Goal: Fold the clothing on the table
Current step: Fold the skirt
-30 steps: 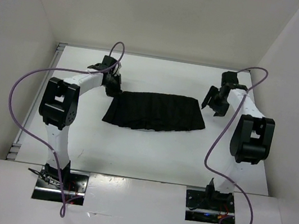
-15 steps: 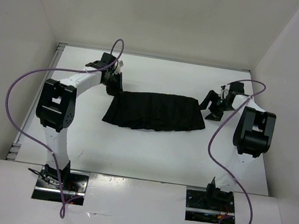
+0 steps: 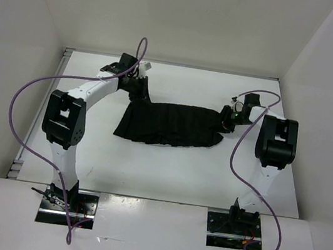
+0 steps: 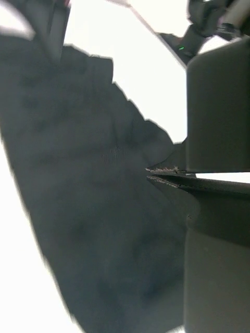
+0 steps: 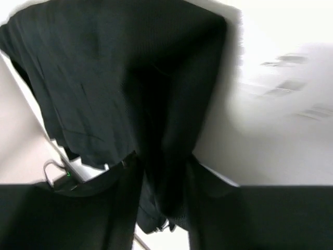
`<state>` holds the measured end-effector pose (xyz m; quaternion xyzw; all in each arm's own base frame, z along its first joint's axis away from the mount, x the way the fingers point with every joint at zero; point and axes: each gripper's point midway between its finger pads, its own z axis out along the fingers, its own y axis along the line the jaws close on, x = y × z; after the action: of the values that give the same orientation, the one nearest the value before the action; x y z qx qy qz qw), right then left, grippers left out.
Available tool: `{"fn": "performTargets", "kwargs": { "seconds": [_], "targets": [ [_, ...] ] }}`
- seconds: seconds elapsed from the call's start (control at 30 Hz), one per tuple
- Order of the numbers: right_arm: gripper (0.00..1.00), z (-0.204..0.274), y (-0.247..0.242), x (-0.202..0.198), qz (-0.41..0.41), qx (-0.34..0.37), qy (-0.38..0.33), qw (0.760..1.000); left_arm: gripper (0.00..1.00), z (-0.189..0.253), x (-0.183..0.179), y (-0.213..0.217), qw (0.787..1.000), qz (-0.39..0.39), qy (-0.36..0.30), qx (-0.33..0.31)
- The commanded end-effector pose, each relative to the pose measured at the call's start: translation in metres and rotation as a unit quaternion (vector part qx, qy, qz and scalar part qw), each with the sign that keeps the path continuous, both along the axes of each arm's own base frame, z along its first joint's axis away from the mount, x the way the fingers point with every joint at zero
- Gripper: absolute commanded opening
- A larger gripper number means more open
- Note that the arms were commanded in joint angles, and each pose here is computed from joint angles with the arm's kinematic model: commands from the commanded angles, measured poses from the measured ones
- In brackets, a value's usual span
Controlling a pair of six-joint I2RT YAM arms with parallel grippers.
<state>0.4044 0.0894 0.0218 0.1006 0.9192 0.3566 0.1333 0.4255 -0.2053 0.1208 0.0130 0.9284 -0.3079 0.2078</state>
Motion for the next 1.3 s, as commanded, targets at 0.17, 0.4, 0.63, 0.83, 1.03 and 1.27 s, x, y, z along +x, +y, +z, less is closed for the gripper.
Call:
{"fn": "performTargets", "kwargs": {
  "seconds": [0.17,0.4,0.63,0.83,1.03,1.27],
  "targets": [
    [0.03,-0.029,0.013,-0.016,0.018,-0.026,0.039,0.999,0.11,-0.004,-0.036,-0.078,0.989,-0.138,0.011,-0.049],
    [0.00,-0.020,0.000,-0.017,-0.005,-0.069,0.044,0.997,0.11,-0.062,-0.057,-0.099,0.986,-0.155,0.054,-0.012],
    [0.00,0.017,0.000,-0.013,-0.011,-0.069,0.009,0.998,0.11,-0.121,-0.070,-0.103,0.986,-0.134,0.095,0.027],
    [0.00,0.067,0.015,-0.014,0.006,-0.033,-0.040,0.999,0.11,-0.140,-0.071,-0.110,0.986,-0.128,0.105,0.034],
    [0.00,0.155,0.050,-0.020,0.056,0.012,-0.132,0.990,0.11,-0.132,-0.063,-0.130,0.986,-0.134,0.094,0.031],
    [0.00,0.168,0.056,-0.017,0.065,0.005,-0.140,0.988,0.21,-0.018,-0.039,-0.103,0.996,-0.093,0.010,0.011]
  ]
}}
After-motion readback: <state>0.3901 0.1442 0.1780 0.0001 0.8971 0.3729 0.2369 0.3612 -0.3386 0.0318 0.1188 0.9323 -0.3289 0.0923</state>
